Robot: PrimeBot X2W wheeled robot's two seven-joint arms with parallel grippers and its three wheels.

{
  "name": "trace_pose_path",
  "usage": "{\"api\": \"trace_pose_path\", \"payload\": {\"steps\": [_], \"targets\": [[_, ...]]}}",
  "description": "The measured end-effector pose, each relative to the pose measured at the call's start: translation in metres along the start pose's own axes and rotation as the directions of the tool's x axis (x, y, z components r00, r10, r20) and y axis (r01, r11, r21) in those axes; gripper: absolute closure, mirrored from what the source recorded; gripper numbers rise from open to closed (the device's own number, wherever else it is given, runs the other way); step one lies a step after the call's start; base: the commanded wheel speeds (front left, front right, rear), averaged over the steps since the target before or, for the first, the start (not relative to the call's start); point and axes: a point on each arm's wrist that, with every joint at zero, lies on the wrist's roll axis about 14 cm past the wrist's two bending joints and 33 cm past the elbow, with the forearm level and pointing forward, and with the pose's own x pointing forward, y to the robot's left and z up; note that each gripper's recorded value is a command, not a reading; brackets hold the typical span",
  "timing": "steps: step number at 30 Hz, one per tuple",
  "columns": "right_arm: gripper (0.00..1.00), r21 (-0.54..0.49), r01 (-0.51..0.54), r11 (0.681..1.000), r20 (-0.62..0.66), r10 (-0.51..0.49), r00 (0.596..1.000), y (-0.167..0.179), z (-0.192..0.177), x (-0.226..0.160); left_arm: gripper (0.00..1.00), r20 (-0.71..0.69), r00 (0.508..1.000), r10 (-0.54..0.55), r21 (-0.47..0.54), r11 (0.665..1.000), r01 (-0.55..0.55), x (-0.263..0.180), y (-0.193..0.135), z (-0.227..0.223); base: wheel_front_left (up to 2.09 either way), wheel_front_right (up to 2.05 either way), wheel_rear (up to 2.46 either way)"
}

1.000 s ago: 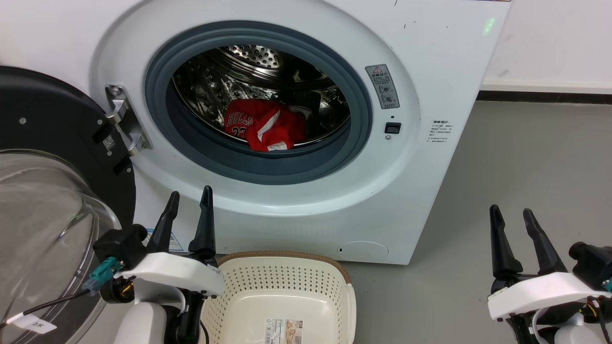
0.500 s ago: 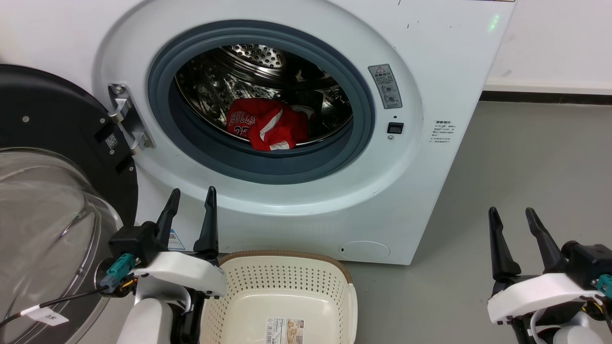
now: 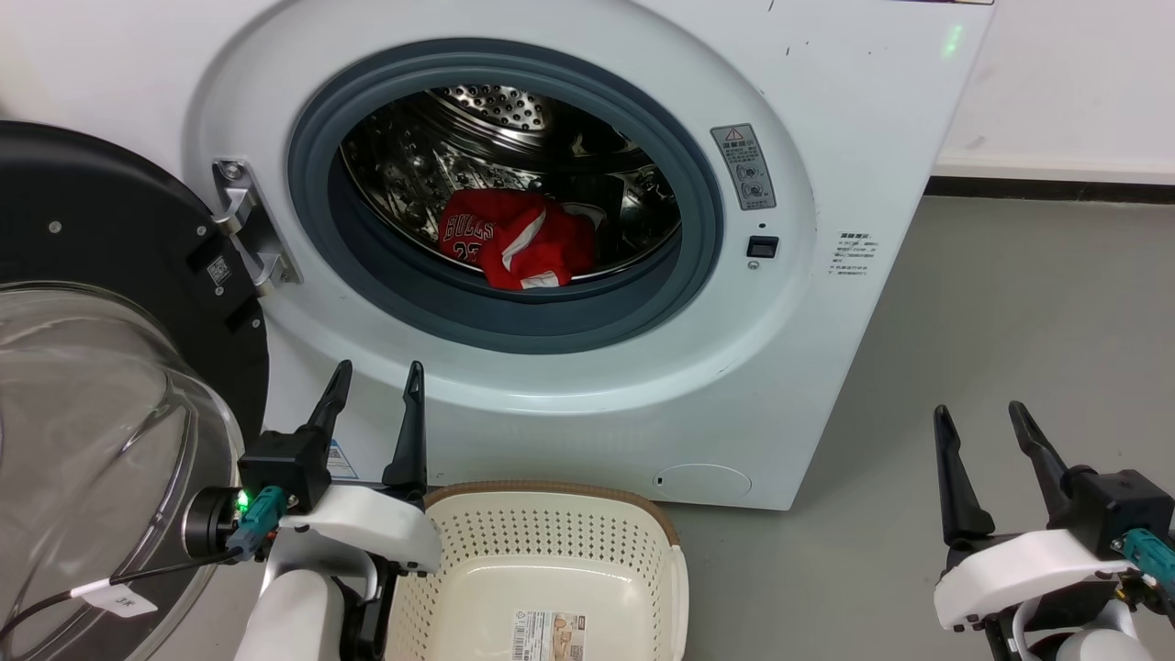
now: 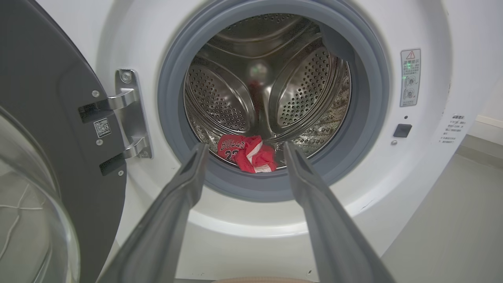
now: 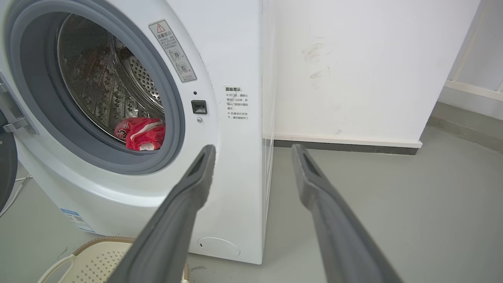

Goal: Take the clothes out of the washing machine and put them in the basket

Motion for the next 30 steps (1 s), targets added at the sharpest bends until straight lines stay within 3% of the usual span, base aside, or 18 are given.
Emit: {"api": "trace_pose_path", "payload": {"steps": [17, 30], "targets": [[0.0, -0.102, -0.027, 0.994, 0.003, 0.028, 1.0, 0.0069, 0.0002, 0.0017, 0.0, 0.021, 1.0, -0.011, 0.083, 0.996, 0.009, -0.0009, -0.0014, 0.0027, 0.0, 0.0, 0.0], [0.0, -0.084, -0.025, 0.996, -0.01, 0.024, 1.0, 0.0061, -0.0046, 0.0017, 0.0, 0.022, 1.0, -0.003, 0.07, 0.998, 0.001, 0.0001, 0.0006, 0.0026, 0.0, 0.0, 0.0]]}}
